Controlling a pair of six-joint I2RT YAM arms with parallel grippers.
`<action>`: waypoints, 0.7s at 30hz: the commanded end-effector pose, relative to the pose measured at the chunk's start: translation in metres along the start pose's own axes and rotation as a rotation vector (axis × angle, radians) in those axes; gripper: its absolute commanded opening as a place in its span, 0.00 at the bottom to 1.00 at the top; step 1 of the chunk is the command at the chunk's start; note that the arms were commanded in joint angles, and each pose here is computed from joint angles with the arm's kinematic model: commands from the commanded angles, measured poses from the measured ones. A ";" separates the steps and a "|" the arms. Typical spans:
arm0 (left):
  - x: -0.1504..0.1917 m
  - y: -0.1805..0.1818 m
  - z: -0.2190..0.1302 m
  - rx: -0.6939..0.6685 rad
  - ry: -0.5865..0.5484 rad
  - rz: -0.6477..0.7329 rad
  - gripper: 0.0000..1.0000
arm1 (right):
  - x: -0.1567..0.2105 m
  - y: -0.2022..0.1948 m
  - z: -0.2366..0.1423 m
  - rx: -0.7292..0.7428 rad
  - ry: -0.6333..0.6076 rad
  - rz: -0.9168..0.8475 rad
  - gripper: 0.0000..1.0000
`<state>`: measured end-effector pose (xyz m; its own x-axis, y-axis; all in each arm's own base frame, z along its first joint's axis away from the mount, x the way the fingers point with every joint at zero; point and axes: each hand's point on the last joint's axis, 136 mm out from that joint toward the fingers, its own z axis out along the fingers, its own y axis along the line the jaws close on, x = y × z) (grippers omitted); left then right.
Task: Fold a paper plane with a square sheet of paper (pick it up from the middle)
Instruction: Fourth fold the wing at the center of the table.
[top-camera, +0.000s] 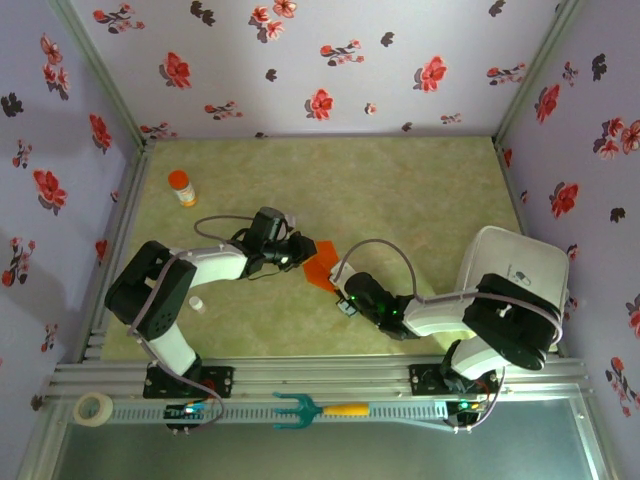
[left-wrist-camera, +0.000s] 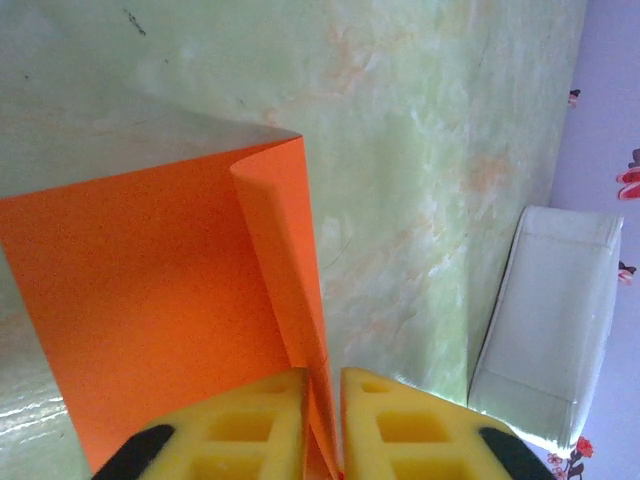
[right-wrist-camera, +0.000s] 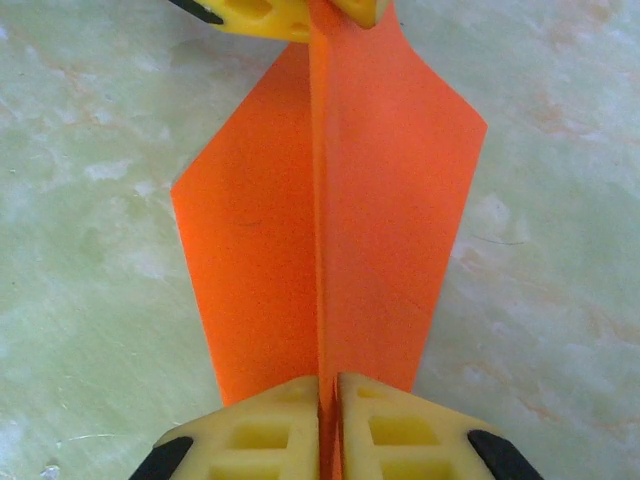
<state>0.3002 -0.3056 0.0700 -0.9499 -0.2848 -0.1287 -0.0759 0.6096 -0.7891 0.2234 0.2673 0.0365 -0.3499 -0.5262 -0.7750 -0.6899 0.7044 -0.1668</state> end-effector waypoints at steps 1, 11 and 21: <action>-0.006 0.001 -0.003 -0.021 -0.026 -0.007 0.28 | -0.003 0.006 0.005 -0.022 0.002 0.054 0.12; -0.011 0.010 -0.022 -0.088 -0.098 0.000 0.44 | 0.002 0.008 0.013 -0.077 0.015 0.169 0.13; -0.015 0.009 -0.027 -0.101 -0.125 0.004 0.45 | 0.004 0.001 0.013 -0.114 0.010 0.301 0.06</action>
<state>0.3052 -0.2845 0.0771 -0.9143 -0.3637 -0.1783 -0.1183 0.6608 -0.7412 0.2278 0.2700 0.0216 -0.5158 -0.3842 -0.7657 -0.6460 0.7615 0.0531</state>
